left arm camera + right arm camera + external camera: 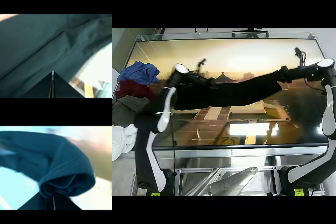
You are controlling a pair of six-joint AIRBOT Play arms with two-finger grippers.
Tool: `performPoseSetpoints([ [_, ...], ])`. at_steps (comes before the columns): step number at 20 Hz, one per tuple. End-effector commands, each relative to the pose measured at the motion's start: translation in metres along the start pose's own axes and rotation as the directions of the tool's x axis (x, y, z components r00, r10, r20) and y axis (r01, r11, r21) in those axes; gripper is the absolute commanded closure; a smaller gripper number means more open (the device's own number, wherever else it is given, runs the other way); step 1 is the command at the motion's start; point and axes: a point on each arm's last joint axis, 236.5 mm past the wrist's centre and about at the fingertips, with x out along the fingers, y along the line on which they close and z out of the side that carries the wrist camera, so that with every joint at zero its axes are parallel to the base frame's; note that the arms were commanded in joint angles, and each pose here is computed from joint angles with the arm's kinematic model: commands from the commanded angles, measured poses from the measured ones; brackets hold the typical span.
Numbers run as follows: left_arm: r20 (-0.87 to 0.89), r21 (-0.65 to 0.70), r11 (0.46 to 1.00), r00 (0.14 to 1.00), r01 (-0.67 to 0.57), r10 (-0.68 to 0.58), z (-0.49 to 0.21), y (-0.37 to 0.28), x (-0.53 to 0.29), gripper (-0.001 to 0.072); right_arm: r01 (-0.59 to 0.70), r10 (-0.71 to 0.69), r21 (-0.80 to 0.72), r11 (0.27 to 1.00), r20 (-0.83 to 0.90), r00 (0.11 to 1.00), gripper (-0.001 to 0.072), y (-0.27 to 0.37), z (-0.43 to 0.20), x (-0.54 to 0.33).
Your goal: Fold the shirts.
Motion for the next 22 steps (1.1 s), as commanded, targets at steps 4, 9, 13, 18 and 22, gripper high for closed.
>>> performPoseSetpoints([
  [4,0.092,0.000,0.999,0.995,-0.034,0.034,0.005,-0.039,0.090,0.0700,-0.238,0.236,-0.068,0.969,-0.036,0.971,0.0689,0.141,-0.006,0.020],
  [9,0.051,-0.024,0.999,0.998,-0.032,0.034,-0.004,-0.029,0.089,0.0700,-0.301,0.299,-0.071,0.951,-0.035,0.954,0.0689,0.192,-0.012,0.065],
  [13,-0.020,-0.033,0.999,0.999,0.039,-0.040,-0.008,-0.047,0.031,0.0699,-0.307,0.304,-0.059,0.950,-0.044,0.952,0.0689,0.204,-0.018,0.093],
  [18,0.083,0.071,0.997,0.996,0.021,-0.027,0.006,-0.047,-0.184,0.0699,-0.308,0.310,-0.043,0.950,0.064,0.948,0.0690,0.228,-0.007,0.146],
  [22,0.369,0.001,0.993,0.923,-0.116,0.107,0.016,-0.021,-0.336,0.0698,-0.373,0.375,-0.040,0.927,0.167,0.912,0.0689,0.270,-0.023,0.231],
])
